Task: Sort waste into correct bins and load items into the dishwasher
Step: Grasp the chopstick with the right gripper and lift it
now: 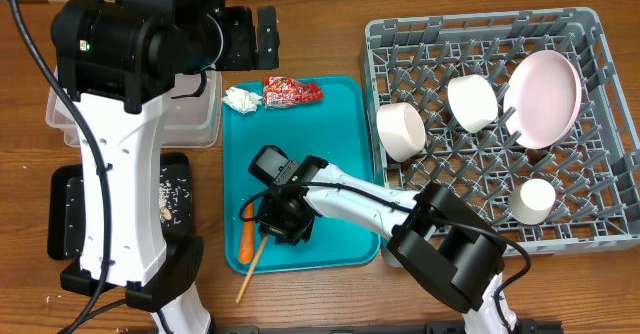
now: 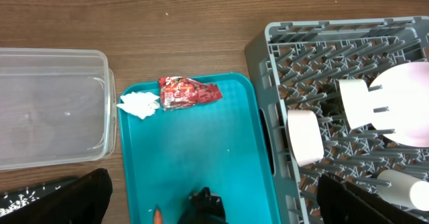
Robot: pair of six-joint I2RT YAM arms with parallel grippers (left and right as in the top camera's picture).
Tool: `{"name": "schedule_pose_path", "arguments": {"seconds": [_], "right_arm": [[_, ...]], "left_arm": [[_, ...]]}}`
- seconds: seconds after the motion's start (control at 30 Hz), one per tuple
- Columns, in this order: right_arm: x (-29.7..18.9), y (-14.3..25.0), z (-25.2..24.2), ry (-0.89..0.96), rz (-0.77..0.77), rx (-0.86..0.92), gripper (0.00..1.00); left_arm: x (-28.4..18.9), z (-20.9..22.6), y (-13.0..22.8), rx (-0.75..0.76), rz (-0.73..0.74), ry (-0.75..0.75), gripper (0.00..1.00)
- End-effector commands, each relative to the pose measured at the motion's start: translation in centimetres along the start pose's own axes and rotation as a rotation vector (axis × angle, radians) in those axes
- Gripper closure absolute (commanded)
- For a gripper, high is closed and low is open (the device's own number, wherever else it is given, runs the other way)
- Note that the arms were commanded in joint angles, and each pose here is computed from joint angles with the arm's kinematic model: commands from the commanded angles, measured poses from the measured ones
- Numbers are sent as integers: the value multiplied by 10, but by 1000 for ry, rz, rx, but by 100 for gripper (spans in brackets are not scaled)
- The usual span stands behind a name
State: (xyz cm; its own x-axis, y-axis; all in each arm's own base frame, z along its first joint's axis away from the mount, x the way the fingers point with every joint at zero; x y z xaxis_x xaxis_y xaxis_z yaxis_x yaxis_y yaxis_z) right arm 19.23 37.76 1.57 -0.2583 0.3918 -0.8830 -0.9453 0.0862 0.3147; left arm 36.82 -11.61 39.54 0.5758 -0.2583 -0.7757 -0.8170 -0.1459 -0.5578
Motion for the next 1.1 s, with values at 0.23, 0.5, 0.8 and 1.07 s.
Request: {"name": "schedule_pose_path", "arguments": {"seconds": [0.23,0.5,0.8,1.07], "right_arm": [[-2,-37,-83,315,-96,-2,82],[-24,-49,-97,349,-73,26,86],[-99,-68,-40,229,-193,-180,87],[-169,-61,6,134,-307,-333,92]], "left_arm": [[-4,2,-1,26,-13,-7,0],[-4,2,-1,26,-13,-7,0],[-4,2,-1,26,-13,-7,0],[-4,2,-1,26,-13,-7,0]]}}
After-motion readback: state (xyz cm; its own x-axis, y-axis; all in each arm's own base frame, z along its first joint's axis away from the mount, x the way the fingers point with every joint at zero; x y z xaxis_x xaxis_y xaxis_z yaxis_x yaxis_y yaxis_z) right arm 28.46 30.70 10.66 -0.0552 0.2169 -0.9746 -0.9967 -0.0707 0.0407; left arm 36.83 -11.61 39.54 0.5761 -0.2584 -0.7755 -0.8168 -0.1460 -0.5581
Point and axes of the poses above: each gripper's point midway between its finger pads, its own x axis out along the fingers, its own z axis along the line the jaws close on, y = z × x, the point moved 1 cm from there along -x, back along the fingers, and after that the axes turned 5 degrees about -x, right-handed, at the moved point
